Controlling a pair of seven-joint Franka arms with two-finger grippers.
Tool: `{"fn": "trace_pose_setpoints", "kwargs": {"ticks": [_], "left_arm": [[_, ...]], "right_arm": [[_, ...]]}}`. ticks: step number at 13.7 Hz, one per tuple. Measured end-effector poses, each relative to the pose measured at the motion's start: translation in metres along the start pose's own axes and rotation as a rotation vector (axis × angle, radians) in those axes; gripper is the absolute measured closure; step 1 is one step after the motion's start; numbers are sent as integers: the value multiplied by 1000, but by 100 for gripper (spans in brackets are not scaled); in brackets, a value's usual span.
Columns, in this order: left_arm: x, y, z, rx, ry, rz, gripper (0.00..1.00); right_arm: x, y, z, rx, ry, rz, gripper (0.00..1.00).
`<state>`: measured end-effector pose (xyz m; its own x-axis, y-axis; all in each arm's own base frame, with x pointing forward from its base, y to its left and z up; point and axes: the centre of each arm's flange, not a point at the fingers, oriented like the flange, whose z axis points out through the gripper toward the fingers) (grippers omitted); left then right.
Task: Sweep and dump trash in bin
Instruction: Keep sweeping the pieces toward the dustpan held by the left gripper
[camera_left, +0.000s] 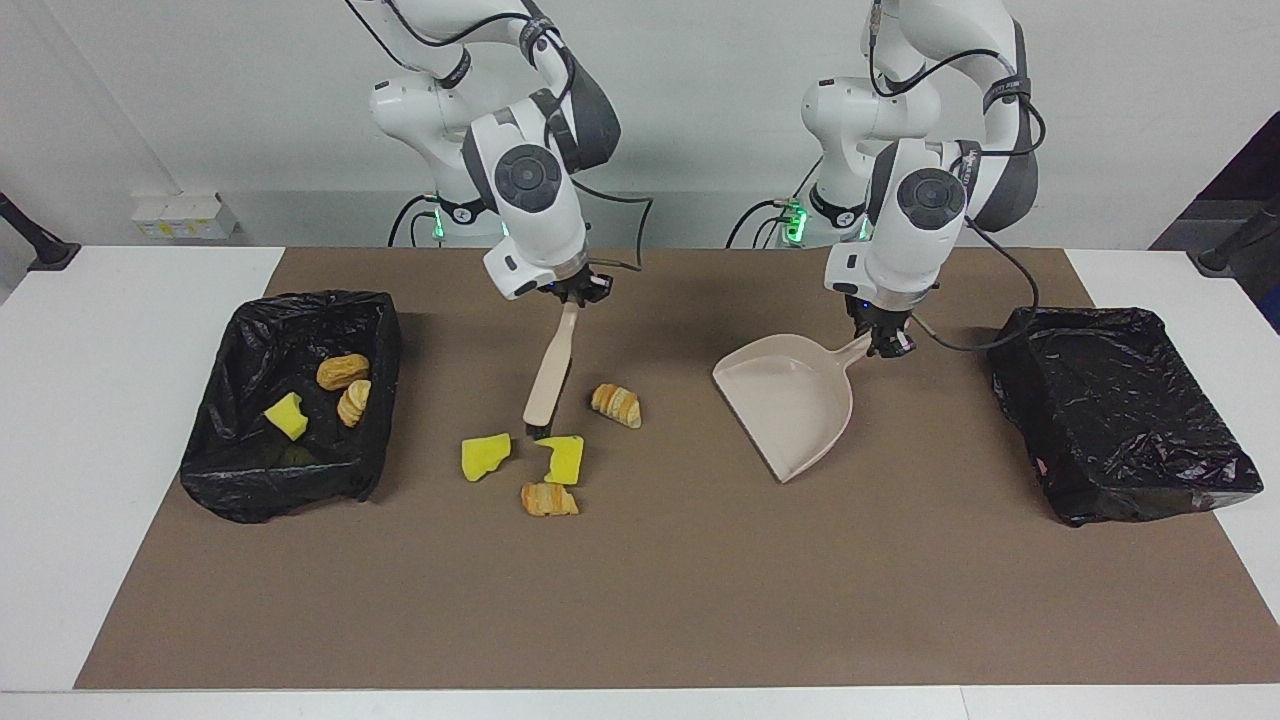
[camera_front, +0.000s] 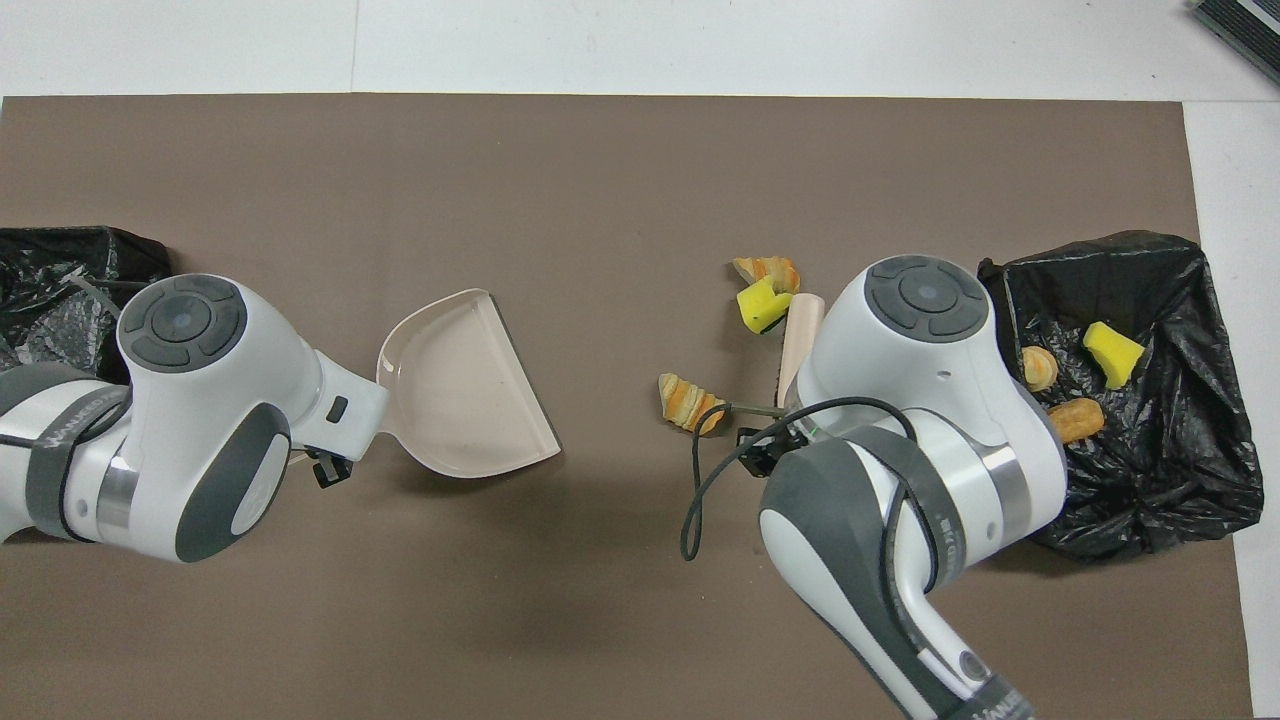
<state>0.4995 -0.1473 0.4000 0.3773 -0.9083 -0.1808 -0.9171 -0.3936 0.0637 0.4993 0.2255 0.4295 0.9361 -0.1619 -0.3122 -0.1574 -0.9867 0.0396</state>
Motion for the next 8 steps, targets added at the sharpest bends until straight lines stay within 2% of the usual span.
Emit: {"fn": "trace_pose_setpoints", "kwargs": {"ticks": [5,8], "left_arm": [[7,3,6,24,24,-39,68],[17,11,13,42,40,-47,68]], "right_arm": [[42,63,-1,-86,57,-200,74],[61,100,6,-165,58,-265,74]]}}
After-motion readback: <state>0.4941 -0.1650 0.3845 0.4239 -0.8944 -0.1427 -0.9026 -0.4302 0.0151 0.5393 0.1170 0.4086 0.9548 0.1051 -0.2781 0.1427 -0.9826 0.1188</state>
